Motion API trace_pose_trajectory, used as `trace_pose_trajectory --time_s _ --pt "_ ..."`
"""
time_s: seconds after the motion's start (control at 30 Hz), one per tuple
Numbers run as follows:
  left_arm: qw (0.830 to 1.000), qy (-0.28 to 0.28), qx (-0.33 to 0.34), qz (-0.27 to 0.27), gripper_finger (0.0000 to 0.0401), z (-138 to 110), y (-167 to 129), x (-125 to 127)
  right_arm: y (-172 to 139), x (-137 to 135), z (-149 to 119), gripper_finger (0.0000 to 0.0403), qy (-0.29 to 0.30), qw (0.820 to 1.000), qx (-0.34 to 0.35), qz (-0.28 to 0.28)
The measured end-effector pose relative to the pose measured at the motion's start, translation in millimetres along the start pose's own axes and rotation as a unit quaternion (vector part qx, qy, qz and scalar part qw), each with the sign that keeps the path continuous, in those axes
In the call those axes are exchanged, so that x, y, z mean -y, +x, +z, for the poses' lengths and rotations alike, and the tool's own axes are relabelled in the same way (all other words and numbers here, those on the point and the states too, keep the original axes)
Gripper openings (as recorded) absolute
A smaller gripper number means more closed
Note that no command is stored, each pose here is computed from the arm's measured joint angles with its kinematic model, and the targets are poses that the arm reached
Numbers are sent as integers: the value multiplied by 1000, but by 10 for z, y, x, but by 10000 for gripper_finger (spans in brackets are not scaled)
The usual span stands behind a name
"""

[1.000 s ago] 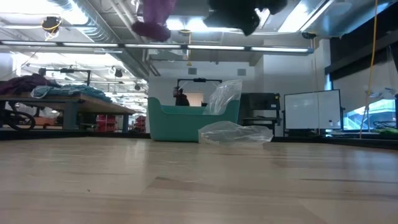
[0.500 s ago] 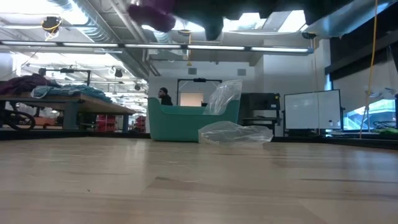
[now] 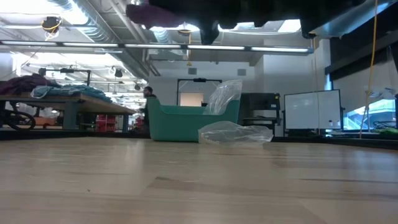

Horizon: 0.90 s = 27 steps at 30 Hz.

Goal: Roll bandage
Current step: Roll the violet bandage

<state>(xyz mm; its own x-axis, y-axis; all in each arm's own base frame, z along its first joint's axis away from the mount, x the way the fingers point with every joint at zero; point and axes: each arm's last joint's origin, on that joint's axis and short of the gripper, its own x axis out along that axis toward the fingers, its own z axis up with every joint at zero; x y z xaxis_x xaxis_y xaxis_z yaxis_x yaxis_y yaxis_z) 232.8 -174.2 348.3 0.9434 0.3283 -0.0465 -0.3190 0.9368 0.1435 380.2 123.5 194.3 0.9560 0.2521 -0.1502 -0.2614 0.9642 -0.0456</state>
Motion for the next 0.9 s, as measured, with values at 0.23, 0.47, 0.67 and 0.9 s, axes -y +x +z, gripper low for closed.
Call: trace_pose_trajectory --time_s 0.23,0.47,0.67,0.9 --pt "997 38 6 60 6 45 -5 -37 -60 -399 11 6 -24 999 -13 15" --pt "988 103 -18 116 6 5 -14 -64 -302 -832 373 4 -57 998 28 17" --pt "979 151 -47 132 4 -155 31 -23 -340 -1077 861 3 -75 996 40 35" --pt "969 203 -68 125 3 -423 127 219 -343 -1144 1492 3 -78 995 44 36"
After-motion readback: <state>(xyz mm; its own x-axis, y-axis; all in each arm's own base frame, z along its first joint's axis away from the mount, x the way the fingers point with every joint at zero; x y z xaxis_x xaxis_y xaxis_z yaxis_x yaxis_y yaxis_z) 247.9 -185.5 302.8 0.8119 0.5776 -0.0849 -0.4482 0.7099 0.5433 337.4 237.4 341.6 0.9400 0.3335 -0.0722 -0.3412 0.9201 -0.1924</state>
